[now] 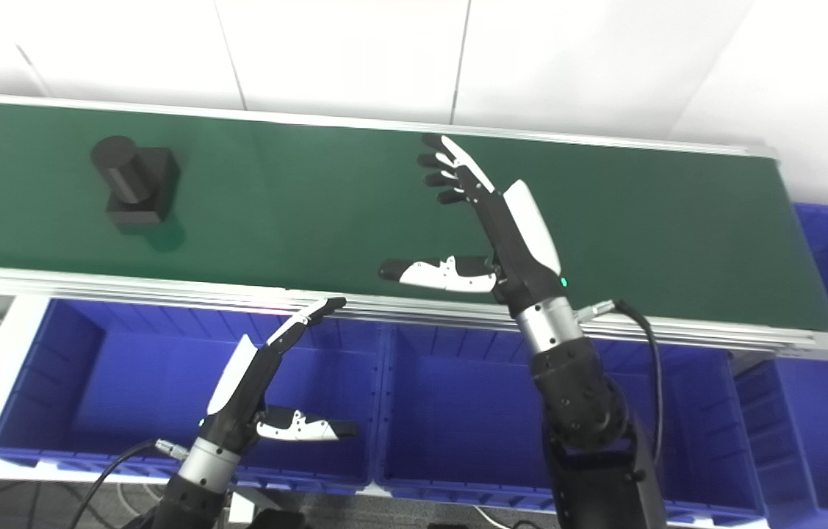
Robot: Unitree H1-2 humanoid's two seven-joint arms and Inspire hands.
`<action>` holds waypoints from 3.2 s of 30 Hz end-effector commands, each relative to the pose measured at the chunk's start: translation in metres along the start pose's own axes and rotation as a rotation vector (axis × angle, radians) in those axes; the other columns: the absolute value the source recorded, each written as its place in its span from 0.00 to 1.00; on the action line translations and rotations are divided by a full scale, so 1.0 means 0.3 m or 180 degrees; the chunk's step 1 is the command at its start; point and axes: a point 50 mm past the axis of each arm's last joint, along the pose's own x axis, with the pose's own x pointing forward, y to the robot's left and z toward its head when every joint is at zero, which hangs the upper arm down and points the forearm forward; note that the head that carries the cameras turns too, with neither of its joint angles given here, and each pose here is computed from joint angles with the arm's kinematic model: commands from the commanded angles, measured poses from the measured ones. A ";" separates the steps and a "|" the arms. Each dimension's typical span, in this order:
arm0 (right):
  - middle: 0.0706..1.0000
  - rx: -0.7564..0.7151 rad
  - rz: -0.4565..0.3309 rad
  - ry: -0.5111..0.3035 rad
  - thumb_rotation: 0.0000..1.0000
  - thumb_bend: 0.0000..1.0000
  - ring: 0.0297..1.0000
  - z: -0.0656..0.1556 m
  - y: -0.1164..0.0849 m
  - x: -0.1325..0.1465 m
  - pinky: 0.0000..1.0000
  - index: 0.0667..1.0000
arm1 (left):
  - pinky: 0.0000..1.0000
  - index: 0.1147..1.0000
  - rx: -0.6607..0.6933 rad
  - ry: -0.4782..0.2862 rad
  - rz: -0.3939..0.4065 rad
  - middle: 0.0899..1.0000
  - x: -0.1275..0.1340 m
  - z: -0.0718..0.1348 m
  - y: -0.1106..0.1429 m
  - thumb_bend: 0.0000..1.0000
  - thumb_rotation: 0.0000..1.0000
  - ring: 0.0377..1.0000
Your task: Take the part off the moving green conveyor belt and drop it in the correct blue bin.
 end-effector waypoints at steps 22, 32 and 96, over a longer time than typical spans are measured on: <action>0.87 -0.0466 0.0534 -0.0205 0.46 0.85 0.79 0.154 0.046 0.357 0.67 0.93 | 0.77 0.79 -0.0001 -0.0215 0.0181 0.81 0.030 -0.027 -0.060 0.93 0.42 0.81; 0.88 -0.0727 0.0854 -0.0079 0.50 0.86 0.79 0.178 0.148 0.492 0.64 0.93 | 0.77 0.78 -0.0066 -0.0183 0.0162 0.81 0.033 -0.028 -0.071 0.94 0.41 0.80; 0.54 -0.1018 0.0882 0.0319 0.00 0.57 0.52 0.035 0.439 0.771 0.46 0.69 | 0.77 0.81 -0.0163 -0.0154 0.0163 0.83 -0.013 -0.002 -0.082 0.92 0.46 0.81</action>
